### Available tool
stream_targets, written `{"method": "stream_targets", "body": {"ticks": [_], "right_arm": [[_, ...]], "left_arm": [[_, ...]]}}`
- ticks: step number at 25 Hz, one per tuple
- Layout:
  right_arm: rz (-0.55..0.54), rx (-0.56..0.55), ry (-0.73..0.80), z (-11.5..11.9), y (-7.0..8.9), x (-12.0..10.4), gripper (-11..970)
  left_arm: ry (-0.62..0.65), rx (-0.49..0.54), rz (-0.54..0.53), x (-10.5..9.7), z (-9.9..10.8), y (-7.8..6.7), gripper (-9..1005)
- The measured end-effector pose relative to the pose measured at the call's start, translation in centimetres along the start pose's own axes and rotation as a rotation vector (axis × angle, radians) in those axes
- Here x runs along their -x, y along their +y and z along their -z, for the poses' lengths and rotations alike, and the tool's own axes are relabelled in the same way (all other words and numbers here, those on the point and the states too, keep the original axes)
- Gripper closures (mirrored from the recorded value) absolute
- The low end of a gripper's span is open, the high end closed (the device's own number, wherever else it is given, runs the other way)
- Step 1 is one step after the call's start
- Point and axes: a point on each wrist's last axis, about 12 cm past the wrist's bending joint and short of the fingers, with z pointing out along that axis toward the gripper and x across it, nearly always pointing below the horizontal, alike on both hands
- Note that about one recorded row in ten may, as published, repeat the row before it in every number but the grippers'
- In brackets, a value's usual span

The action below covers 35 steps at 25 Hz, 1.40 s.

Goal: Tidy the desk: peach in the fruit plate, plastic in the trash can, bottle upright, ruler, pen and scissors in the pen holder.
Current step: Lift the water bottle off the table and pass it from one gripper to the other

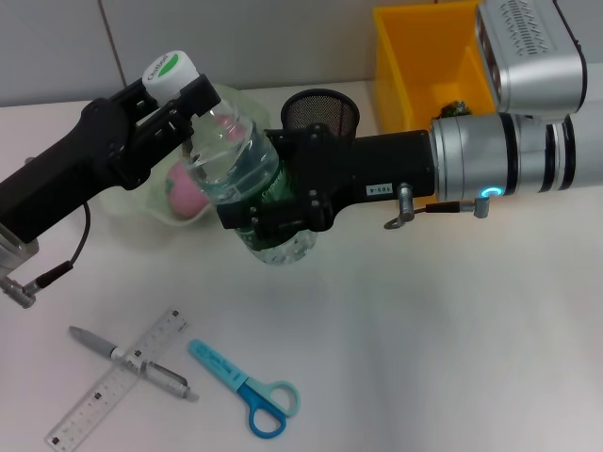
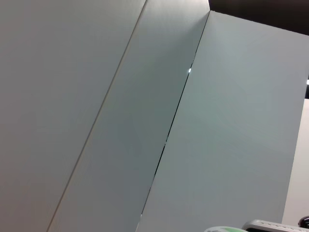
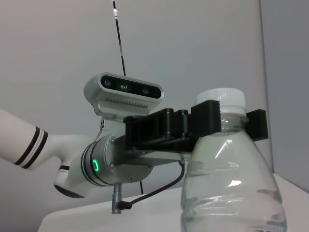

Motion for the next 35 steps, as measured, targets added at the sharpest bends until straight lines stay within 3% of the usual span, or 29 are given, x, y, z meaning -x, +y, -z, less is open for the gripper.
{"method": "stream_targets", "body": {"ticks": [35], "right_arm": [[0.01,-0.031,0.037,-0.45,-0.23,-0.4,189]], "left_arm": [[-0.006,-0.007,0.014,0.27,-0.11,0.07,560]]}}
